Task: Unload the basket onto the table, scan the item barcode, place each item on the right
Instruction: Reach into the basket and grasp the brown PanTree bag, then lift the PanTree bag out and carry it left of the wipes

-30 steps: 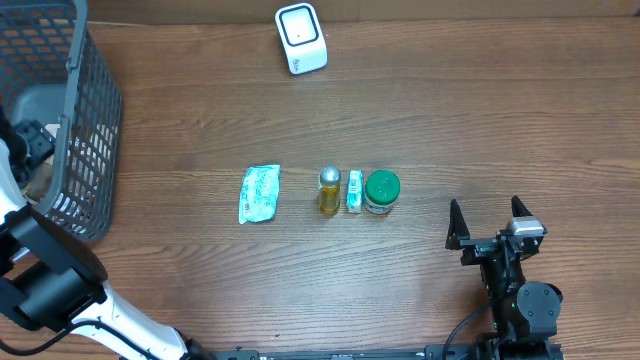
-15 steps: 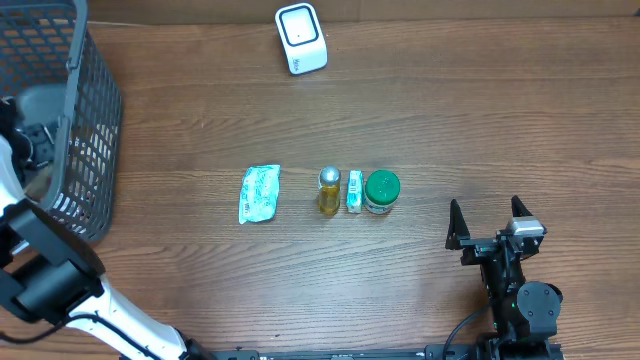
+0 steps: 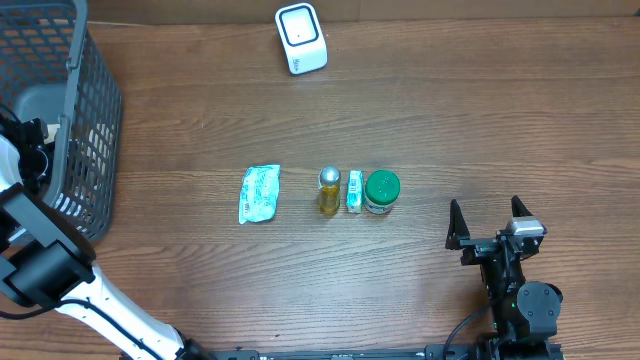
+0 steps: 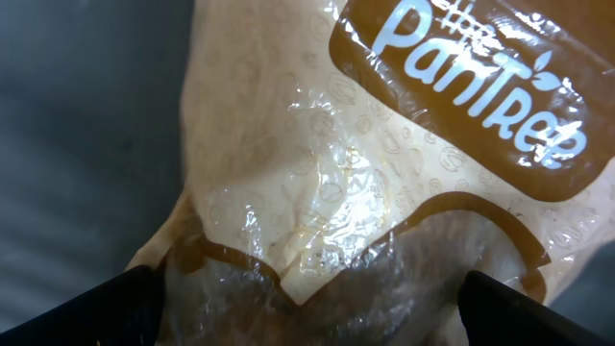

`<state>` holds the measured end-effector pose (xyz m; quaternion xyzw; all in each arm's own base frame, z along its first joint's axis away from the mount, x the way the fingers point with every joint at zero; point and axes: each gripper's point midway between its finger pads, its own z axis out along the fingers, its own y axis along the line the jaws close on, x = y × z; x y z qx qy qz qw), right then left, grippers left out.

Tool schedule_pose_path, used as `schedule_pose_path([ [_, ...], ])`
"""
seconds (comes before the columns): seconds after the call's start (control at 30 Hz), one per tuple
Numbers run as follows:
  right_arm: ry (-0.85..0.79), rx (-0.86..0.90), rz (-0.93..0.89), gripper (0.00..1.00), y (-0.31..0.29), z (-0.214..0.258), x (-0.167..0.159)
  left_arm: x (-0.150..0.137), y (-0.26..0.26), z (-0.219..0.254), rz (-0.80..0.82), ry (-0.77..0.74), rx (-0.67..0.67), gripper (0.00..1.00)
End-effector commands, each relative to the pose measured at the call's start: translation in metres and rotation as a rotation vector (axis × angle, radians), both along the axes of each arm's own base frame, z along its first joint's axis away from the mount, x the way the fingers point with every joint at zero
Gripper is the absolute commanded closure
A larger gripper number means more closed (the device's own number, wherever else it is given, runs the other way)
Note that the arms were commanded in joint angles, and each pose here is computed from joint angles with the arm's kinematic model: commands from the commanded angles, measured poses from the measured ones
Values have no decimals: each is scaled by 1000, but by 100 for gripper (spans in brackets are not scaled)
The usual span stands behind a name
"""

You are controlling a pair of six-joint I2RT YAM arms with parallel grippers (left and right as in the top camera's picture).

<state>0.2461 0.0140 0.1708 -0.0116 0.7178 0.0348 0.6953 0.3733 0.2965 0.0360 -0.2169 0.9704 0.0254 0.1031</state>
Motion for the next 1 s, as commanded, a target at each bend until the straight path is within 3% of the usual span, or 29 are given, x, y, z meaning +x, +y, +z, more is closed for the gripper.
schedule_pose_path([
  [0.0,-6,3,7,0,2,-1,0,-11,-17,-44,-23,66,-123,1],
  [0.1,-6,3,7,0,2,-1,0,-17,-24,-60,-13,107,-162,4],
  [0.13,-6,3,7,0,2,-1,0,-18,-24,-63,-12,111,-167,10],
  [0.27,-6,3,7,0,2,-1,0,-18,-27,-62,-15,114,-173,54],
  [0.3,-6,3,7,0,2,-1,0,-18,-27,-61,-15,116,-174,60],
  [0.5,-6,3,7,0,2,-1,0,-10,-30,-47,13,85,-207,62],
  [0.63,-6,3,7,0,2,-1,0,2,-19,-13,39,52,-184,65],
  [0.83,-6,3,7,0,2,-1,0,27,1,82,109,-95,-90,71],
  [0.97,-6,3,7,0,2,-1,0,36,9,171,144,-267,18,74],
])
